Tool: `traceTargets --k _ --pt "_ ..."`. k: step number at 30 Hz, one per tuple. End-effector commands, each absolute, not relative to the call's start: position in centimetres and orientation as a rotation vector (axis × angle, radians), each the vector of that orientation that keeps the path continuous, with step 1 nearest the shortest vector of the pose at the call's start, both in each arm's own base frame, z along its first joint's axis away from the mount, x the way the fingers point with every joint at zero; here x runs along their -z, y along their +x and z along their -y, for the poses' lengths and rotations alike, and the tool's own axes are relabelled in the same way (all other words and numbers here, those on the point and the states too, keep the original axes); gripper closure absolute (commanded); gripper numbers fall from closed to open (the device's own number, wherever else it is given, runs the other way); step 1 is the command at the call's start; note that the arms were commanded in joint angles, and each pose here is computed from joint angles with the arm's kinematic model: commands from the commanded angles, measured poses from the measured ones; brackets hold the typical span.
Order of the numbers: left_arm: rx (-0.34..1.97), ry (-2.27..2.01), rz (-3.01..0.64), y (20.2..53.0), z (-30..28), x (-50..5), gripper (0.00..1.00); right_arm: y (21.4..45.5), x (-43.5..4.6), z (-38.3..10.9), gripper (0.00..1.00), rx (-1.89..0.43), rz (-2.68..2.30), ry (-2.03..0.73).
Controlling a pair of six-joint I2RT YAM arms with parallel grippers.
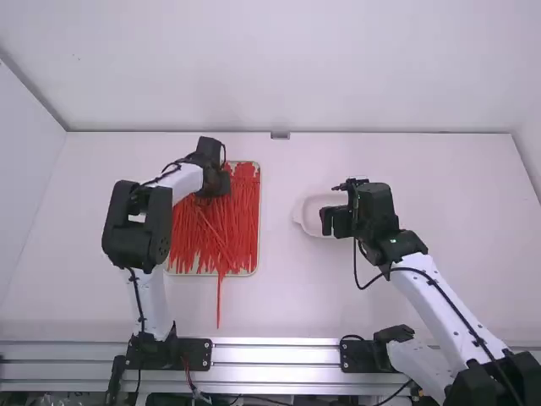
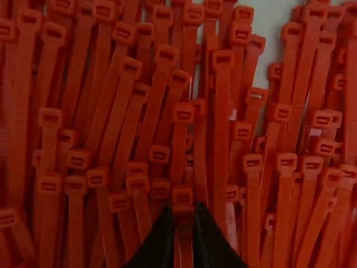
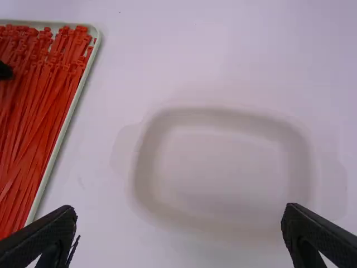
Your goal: Fasten the cable tie
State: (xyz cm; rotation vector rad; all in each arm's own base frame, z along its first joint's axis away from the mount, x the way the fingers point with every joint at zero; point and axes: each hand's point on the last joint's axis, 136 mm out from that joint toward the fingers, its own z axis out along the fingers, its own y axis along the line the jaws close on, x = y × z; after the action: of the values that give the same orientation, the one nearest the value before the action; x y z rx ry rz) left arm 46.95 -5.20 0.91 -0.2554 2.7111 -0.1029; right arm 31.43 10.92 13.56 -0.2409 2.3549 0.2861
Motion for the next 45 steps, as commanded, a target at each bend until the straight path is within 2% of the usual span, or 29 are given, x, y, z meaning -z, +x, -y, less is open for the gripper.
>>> traceTargets --k 1,15,27,36,45 --pt "0.087 -0.274 -2.695 47.8 4.8 -1.4 0.95 32.0 -14.8 -11.2 0.02 -0.291 -2.329 -0.243" --pt "0.046 -0.288 -2.644 49.8 4.3 -4.6 0.99 32.2 -14.9 -11.2 0.02 -0.292 -2.321 -0.242" --pt "0.064 -0.278 -2.554 52.2 4.5 -11.9 0.98 32.2 -15.0 -11.2 0.02 -0.283 -2.313 -0.263" --pt "-0.027 -0.297 -2.506 51.8 3.2 -16.9 0.99 32.2 -15.0 -11.2 0.02 -0.279 -2.311 -0.273" --pt "0.003 -0.289 -2.414 49.3 2.9 -23.6 0.99 32.3 -15.1 -11.3 0.02 -0.281 -2.305 -0.272"
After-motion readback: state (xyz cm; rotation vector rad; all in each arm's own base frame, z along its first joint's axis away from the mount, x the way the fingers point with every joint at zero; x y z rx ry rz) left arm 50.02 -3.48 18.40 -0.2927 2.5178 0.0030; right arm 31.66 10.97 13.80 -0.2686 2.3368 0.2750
